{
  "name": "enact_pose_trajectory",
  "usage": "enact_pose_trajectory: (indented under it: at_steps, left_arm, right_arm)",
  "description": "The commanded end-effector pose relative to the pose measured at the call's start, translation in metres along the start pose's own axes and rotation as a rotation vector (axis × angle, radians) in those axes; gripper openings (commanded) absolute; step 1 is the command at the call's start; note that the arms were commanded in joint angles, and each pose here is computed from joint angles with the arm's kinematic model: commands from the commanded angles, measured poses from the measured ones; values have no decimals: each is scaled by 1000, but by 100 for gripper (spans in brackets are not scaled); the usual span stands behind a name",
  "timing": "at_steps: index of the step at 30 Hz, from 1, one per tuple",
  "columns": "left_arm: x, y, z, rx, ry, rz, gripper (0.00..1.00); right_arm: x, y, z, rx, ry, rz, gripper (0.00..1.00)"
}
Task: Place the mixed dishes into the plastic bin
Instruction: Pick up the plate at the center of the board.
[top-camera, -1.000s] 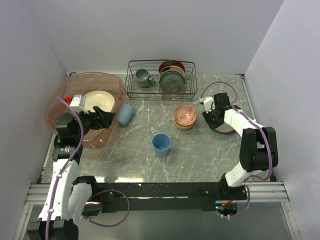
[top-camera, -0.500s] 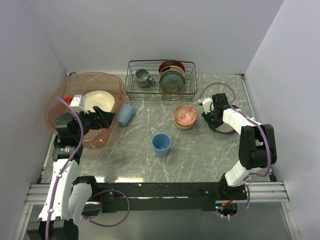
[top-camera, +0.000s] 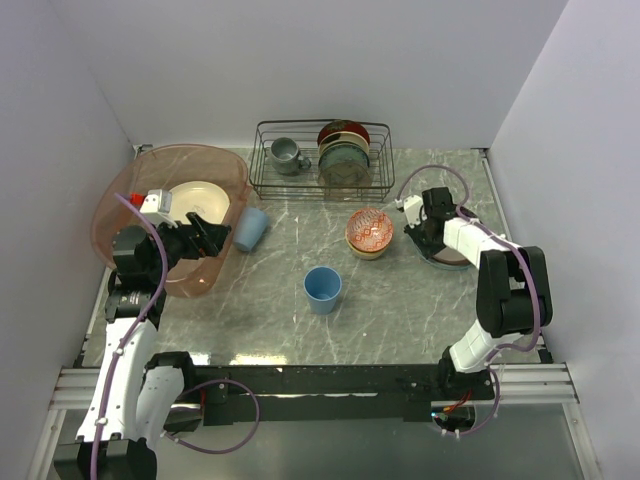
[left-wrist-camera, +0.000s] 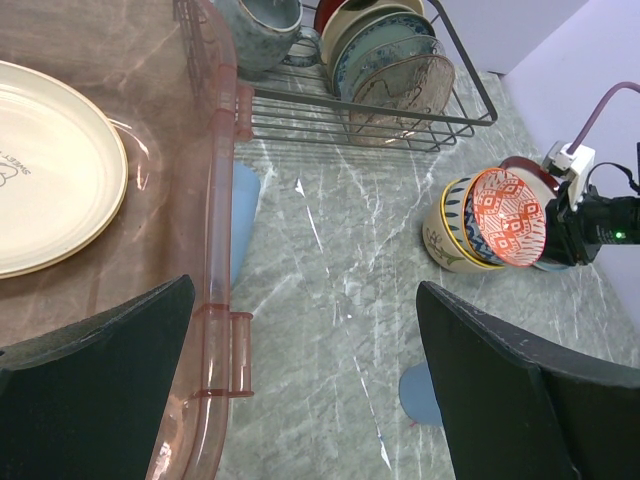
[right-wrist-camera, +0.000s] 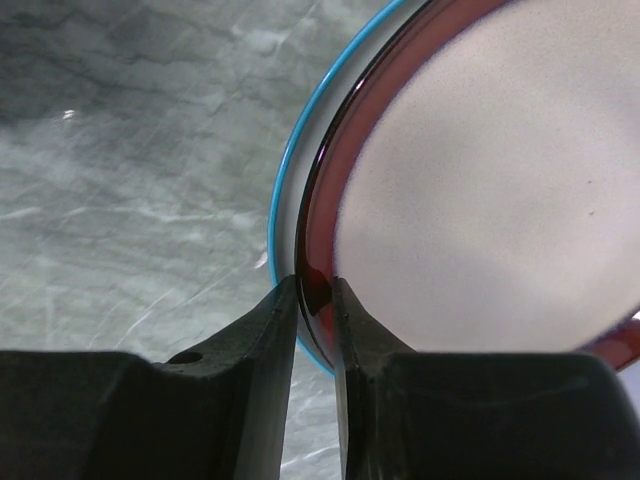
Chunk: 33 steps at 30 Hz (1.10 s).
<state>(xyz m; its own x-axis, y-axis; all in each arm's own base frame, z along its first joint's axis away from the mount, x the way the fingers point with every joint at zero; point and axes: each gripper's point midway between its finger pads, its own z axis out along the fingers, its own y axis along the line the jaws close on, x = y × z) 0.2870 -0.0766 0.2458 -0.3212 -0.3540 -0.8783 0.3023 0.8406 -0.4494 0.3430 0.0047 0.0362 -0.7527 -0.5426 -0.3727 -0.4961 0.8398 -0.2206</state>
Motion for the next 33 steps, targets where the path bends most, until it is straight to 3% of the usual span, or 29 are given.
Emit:
enact_pose_trajectory:
  at_steps: [1, 20, 27, 33]
  left_arm:
    - [-14, -6, -1, 14, -34, 37, 99]
    - [-12, -6, -1, 8, -28, 38, 99]
    - [-11, -9, 0, 23, -23, 35, 99]
    - [-9, -18, 1, 75, -4, 16, 99]
  right_arm:
    - [7, -15, 10, 114, 19, -54, 27]
    - [19, -4, 22, 159, 41, -115, 31]
    - [12, -4, 13, 156, 17, -99, 3]
    - [-7, -14, -23, 206, -97, -128, 0]
